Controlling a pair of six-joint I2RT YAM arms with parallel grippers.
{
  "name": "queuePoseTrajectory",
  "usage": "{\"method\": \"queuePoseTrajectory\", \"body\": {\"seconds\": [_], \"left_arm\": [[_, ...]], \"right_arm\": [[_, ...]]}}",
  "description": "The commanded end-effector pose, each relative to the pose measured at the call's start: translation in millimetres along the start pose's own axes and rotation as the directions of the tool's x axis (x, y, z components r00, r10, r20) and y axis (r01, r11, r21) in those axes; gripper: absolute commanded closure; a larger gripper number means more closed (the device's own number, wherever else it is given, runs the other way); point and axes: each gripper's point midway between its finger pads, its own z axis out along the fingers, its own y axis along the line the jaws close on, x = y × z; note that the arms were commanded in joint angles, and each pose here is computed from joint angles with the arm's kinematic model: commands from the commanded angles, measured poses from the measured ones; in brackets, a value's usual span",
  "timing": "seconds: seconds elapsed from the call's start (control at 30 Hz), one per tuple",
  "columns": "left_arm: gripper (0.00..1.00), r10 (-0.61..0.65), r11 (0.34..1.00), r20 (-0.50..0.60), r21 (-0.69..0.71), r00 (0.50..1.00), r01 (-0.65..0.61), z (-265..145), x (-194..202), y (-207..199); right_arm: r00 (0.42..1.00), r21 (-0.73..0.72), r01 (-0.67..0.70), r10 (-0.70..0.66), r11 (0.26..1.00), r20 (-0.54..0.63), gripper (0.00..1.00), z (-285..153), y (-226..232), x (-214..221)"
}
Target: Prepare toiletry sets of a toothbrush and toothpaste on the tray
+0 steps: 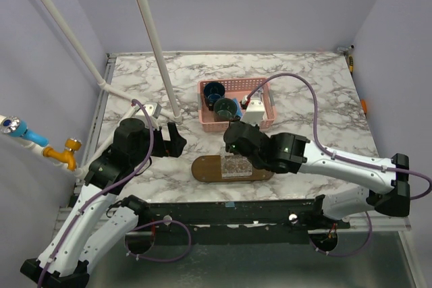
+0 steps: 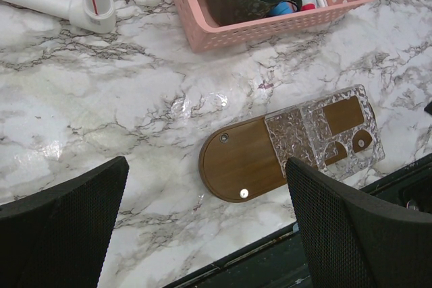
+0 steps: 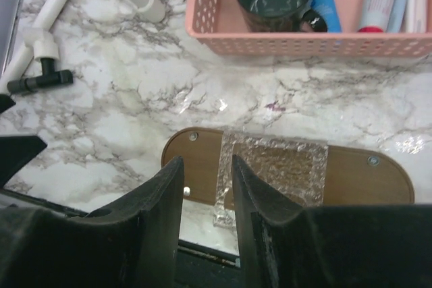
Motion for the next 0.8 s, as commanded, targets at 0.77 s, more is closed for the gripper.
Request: {"method": "queuePoseTrajectory", "body": {"seconds": [0.77], "left_arm": [[0.01,0.013,1.0,0.0,0.003,1.0,-0.013,0.3,0.9,-0.3]], "right_arm": [[0.973,-0.03,0.137,-0.14,0.99,-0.183,0.6,151.3,-16.8,-56.9]]}}
